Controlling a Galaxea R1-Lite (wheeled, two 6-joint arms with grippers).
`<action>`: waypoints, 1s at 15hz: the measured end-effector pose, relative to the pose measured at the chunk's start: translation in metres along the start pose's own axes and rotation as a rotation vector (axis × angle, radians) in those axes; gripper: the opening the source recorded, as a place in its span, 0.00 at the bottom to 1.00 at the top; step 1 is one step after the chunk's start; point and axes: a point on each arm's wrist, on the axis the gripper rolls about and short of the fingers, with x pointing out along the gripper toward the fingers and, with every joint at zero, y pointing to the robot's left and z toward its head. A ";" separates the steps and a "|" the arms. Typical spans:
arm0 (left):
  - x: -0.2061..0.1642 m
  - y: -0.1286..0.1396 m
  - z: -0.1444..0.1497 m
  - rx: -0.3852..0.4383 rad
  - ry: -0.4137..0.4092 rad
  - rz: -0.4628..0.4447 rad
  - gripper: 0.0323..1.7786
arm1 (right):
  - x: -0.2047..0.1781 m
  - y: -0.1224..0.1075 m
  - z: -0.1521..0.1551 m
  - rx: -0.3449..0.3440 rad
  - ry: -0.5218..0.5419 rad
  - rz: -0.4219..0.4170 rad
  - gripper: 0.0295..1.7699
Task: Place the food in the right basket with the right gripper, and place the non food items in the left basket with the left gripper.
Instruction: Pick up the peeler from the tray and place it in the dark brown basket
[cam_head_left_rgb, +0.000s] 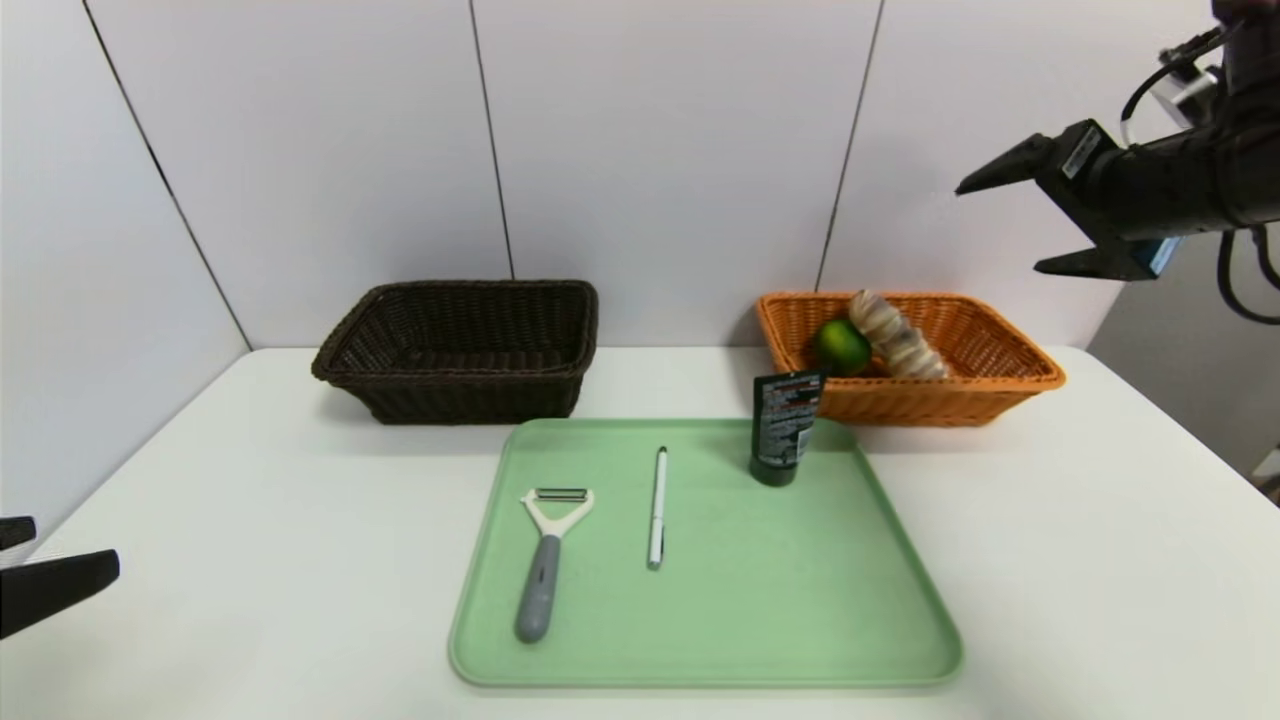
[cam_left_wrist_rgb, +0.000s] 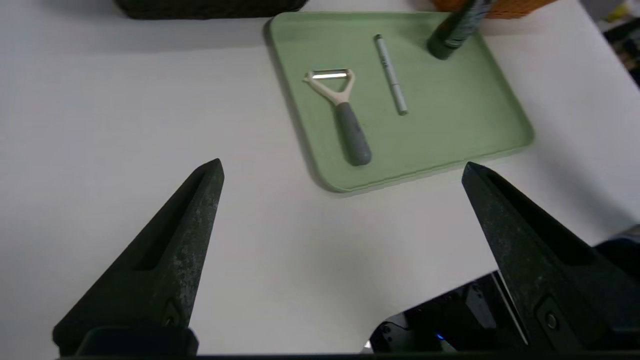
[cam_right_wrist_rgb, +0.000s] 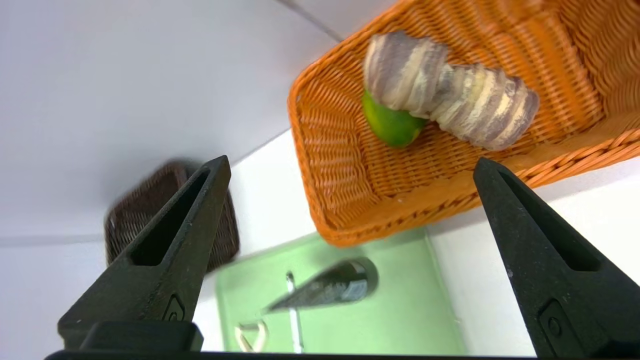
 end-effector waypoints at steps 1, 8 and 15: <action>-0.002 -0.002 -0.002 0.012 -0.015 -0.075 0.95 | -0.013 0.008 -0.005 -0.056 -0.009 0.032 0.95; 0.007 0.000 -0.002 0.045 -0.096 -0.147 0.95 | -0.065 0.029 -0.014 -0.225 -0.153 0.002 0.96; 0.022 -0.005 0.024 0.054 0.231 -0.031 0.95 | -0.120 0.030 -0.060 -0.545 0.130 -0.027 0.96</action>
